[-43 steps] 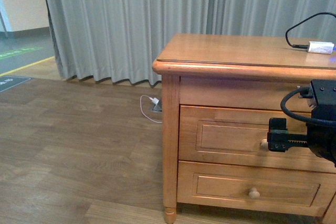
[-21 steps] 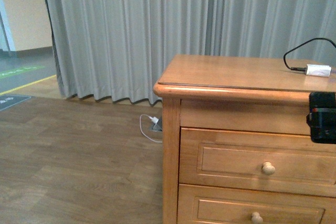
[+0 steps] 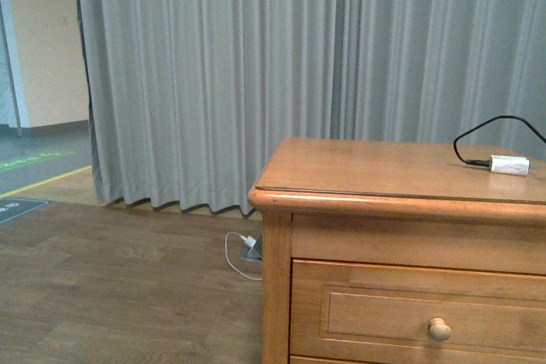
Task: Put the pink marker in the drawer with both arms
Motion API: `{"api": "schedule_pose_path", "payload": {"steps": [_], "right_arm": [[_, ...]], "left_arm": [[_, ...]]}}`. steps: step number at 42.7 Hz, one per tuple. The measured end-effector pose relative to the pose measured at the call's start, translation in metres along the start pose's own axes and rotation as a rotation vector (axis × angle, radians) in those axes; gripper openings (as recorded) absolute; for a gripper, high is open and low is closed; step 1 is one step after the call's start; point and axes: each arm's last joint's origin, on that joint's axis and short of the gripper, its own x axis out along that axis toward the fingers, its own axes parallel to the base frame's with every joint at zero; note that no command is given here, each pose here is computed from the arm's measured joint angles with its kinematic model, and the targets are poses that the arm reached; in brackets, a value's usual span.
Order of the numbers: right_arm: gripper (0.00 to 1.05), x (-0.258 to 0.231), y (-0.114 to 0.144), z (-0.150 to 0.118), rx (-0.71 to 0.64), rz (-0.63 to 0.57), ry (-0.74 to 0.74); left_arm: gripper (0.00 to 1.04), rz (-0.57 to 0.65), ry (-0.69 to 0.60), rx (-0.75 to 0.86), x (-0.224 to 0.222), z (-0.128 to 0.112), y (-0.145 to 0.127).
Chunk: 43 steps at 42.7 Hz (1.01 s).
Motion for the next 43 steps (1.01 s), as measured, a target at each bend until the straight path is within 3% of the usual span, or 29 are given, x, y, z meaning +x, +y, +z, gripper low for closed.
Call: {"api": "schedule_pose_path", "payload": {"steps": [2, 7, 13, 21, 43], "right_arm": [[0.93, 0.002, 0.0, -0.003, -0.006, 0.033, -0.041], [0.65, -0.002, -0.008, -0.028, -0.086, 0.125, -0.323], [0.34, -0.007, -0.022, -0.055, -0.117, 0.137, -0.336], [0.01, -0.012, -0.032, -0.076, -0.12, 0.11, -0.337], [0.01, -0.025, -0.038, -0.109, -0.122, 0.111, -0.342]], "left_arm": [[0.99, 0.0, 0.0, 0.0, 0.0, 0.0, 0.0], [0.99, 0.0, 0.0, 0.0, 0.0, 0.0, 0.0], [0.99, 0.0, 0.0, 0.0, 0.0, 0.0, 0.0], [0.99, 0.0, 0.0, 0.0, 0.0, 0.0, 0.0], [0.99, 0.0, 0.0, 0.0, 0.0, 0.0, 0.0]]}}
